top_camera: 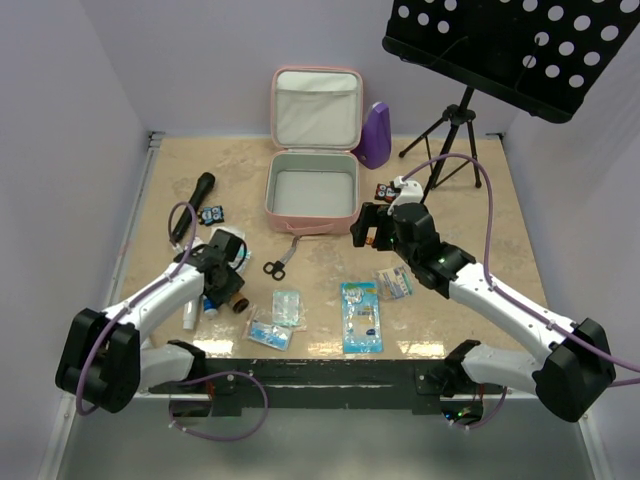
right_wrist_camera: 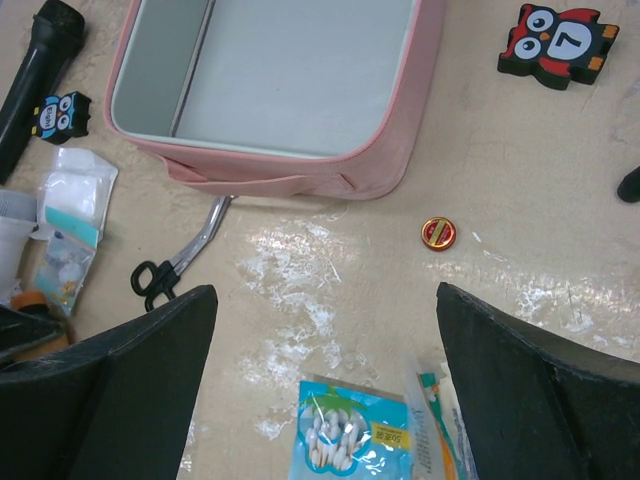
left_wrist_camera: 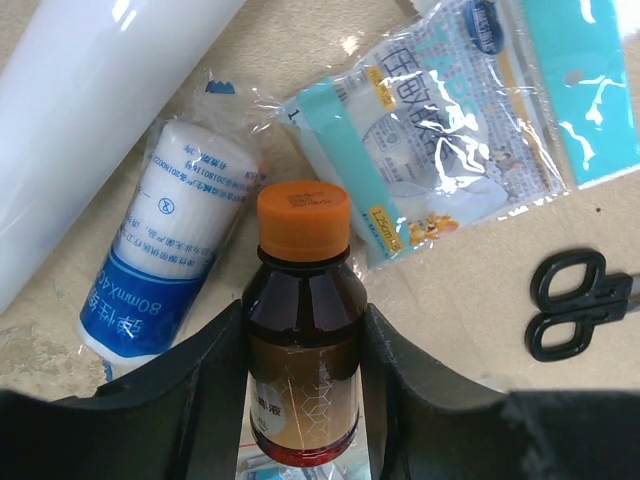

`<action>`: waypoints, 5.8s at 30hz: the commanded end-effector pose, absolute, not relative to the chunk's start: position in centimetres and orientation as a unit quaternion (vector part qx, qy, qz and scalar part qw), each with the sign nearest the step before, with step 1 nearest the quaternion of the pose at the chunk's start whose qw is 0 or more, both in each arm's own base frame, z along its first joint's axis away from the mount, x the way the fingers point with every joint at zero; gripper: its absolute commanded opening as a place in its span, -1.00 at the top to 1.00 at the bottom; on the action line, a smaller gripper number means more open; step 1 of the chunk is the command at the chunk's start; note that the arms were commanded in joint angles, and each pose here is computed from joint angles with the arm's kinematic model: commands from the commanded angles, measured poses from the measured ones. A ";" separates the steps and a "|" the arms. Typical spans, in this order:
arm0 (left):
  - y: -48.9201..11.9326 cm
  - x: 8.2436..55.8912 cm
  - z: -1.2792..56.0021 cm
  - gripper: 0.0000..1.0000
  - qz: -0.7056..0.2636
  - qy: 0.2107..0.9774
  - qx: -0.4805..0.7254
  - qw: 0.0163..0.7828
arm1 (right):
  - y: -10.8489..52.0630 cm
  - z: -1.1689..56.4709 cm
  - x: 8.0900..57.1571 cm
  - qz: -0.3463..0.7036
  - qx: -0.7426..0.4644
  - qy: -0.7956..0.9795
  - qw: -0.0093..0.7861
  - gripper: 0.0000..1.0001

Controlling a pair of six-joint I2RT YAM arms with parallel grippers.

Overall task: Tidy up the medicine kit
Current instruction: Pick up the pill bottle at the center of the board, then place the pill bottle in the medicine box, then pick up the medical item at the center of the board.

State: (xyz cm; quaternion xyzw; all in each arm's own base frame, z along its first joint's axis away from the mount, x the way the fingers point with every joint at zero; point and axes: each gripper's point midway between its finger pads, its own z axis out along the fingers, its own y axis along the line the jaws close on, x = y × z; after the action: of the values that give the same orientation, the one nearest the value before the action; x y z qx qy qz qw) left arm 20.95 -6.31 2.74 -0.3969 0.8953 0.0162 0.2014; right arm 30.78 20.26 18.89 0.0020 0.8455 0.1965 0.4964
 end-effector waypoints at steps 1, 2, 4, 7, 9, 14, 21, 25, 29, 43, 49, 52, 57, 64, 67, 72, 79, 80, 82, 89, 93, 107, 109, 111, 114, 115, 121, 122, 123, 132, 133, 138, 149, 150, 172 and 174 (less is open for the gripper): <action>-7.2 23.1 6.2 0.91 -0.030 0.895 -0.368 0.251 | 20.4 21.2 30.9 0.211 0.007 0.832 0.514 -0.91; -7.6 23.4 7.1 1.00 -0.042 0.895 -0.360 0.259 | 20.5 21.5 30.9 0.212 0.007 0.830 0.515 -0.91; -8.3 24.1 9.4 1.00 -0.070 0.896 -0.342 0.275 | 20.5 22.3 31.0 0.215 0.008 0.827 0.520 -0.91; -9.5 25.8 13.7 1.00 -0.120 0.886 -0.308 0.326 | 20.9 23.6 31.0 0.225 0.004 0.821 0.524 -0.91; -10.5 27.3 16.9 1.00 -0.156 0.878 -0.257 0.372 | 21.0 24.4 31.1 0.232 0.005 0.815 0.531 -0.91; -13.0 31.5 22.0 1.00 -0.193 0.861 -0.152 0.445 | 21.4 24.3 31.8 0.231 0.007 0.813 0.534 -0.90; -18.9 39.3 24.4 1.00 -0.234 0.861 -0.038 0.450 | 21.4 23.3 33.9 0.194 0.036 0.828 0.524 -0.87; -22.0 43.4 24.0 1.00 -0.249 0.859 0.005 0.447 | 21.3 23.3 33.9 0.194 0.039 0.828 0.524 -0.87; -25.3 46.7 21.0 1.00 -0.255 0.873 0.038 0.413 | 20.9 22.9 33.6 0.186 0.038 0.830 0.525 -0.87; -30.3 53.0 13.9 1.00 -0.259 0.887 0.073 0.376 | 19.3 23.8 32.5 0.176 0.045 0.825 0.535 -0.87; -32.0 53.5 11.5 1.00 -0.274 0.886 0.064 0.368 | 19.4 23.5 32.4 0.181 0.047 0.826 0.531 -0.87; -33.3 53.8 10.8 1.00 -0.282 0.886 0.062 0.363 | 19.2 23.1 32.2 0.177 0.047 0.829 0.528 -0.87; -35.5 54.6 10.4 1.00 -0.319 0.874 0.044 0.365 | 18.9 22.7 31.8 0.177 0.054 0.830 0.526 -0.88; -37.1 55.4 10.1 1.00 -0.356 0.859 0.029 0.367 | 18.7 21.5 30.9 0.184 0.059 0.836 0.514 -0.87; -37.5 55.3 9.1 0.83 -0.358 0.864 0.031 0.352 | 18.5 21.2 30.8 0.181 0.060 0.838 0.512 -0.87; -37.2 54.5 9.1 0.24 -0.359 0.865 0.035 0.350 | 18.4 21.4 30.7 0.182 0.061 0.837 0.513 -0.87; -36.1 54.2 12.6 -0.32 -0.348 0.856 0.042 0.380 | 18.7 21.1 30.5 0.192 0.064 0.837 0.508 -0.87; -36.0 54.2 13.1 -0.39 -0.347 0.855 0.042 0.384 | 18.7 21.3 30.5 0.194 0.064 0.836 0.510 -0.87; -35.7 54.0 14.0 -0.48 -0.348 0.852 0.043 0.389 | 18.6 21.3 30.3 0.195 0.066 0.836 0.510 -0.87; -32.8 52.2 19.5 -0.52 -0.335 0.842 0.036 0.422 | 18.4 22.1 30.0 0.201 0.067 0.829 0.517 -0.87; -26.7 49.2 23.2 -0.53 -0.285 0.842 0.000 0.458 | 18.6 21.9 30.1 0.205 0.063 0.828 0.519 -0.87; -4.5 28.6 15.9 -0.85 0.052 0.865 -0.256 0.428 | 19.6 19.3 29.5 0.225 0.041 0.836 0.500 -0.87; -2.8 27.2 15.5 -0.89 0.076 0.866 -0.275 0.411 | 19.7 18.9 29.4 0.225 0.039 0.837 0.497 -0.87; -1.4 26.5 14.9 -0.88 0.089 0.866 -0.290 0.397 | 19.7 18.7 29.3 0.228 0.037 0.837 0.496 -0.87; 0.7 25.9 13.0 -0.79 0.085 0.878 -0.305 0.360 | 20.0 18.1 29.0 0.236 0.034 0.838 0.491 -0.87; 0.9 25.6 12.4 -0.76 0.082 0.884 -0.303 0.347 | 20.0 18.1 28.9 0.238 0.032 0.838 0.490 -0.87; -1.1 24.2 10.6 -0.54 0.046 0.912 -0.276 0.302 | 19.6 17.8 28.5 0.233 0.030 0.838 0.492 -0.87; -1.3 24.2 10.3 -0.51 0.042 0.914 -0.270 0.299 | 19.5 17.8 28.5 0.233 0.030 0.838 0.493 -0.87; -1.3 24.1 9.9 -0.48 0.047 0.916 -0.271 0.294 | 19.5 17.8 28.5 0.234 0.030 0.837 0.493 -0.87; -1.9 23.0 7.1 -0.50 0.072 0.930 -0.274 0.233 | 19.8 17.5 28.1 0.247 0.030 0.835 0.490 -0.87; -2.0 23.1 7.1 -0.51 0.067 0.928 -0.279 0.239 | 19.9 17.4 28.1 0.249 0.029 0.836 0.487 -0.87; -2.9 23.6 7.6 -0.53 0.029 0.922 -0.286 0.259 | 20.0 17.1 28.1 0.245 0.022 0.840 0.484 -0.87; 2.7 24.8 11.1 -0.68 0.071 0.888 -0.347 0.294 | 22.5 17.8 27.9 0.284 -0.038 0.835 0.470 -0.83; 3.0 25.4 11.3 -0.68 0.070 0.888 -0.344 0.297 | 22.5 17.9 27.9 0.284 -0.038 0.834 0.472 -0.83; -4.1 20.1 6.9 -0.51 0.016 0.924 -0.309 0.223 | 23.2 16.7 27.7 0.297 -0.044 0.838 0.457 -0.83; -3.6 19.7 6.4 -0.52 0.026 0.915 -0.336 0.221 | 23.3 16.9 27.6 0.300 -0.044 0.836 0.457 -0.83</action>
State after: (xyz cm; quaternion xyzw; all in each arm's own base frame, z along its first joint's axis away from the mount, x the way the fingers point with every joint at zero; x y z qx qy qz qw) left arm 21.27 -4.48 7.42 -0.2718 0.9328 0.0033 0.2365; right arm 27.24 22.22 14.76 -0.0364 0.8561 0.2708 0.4386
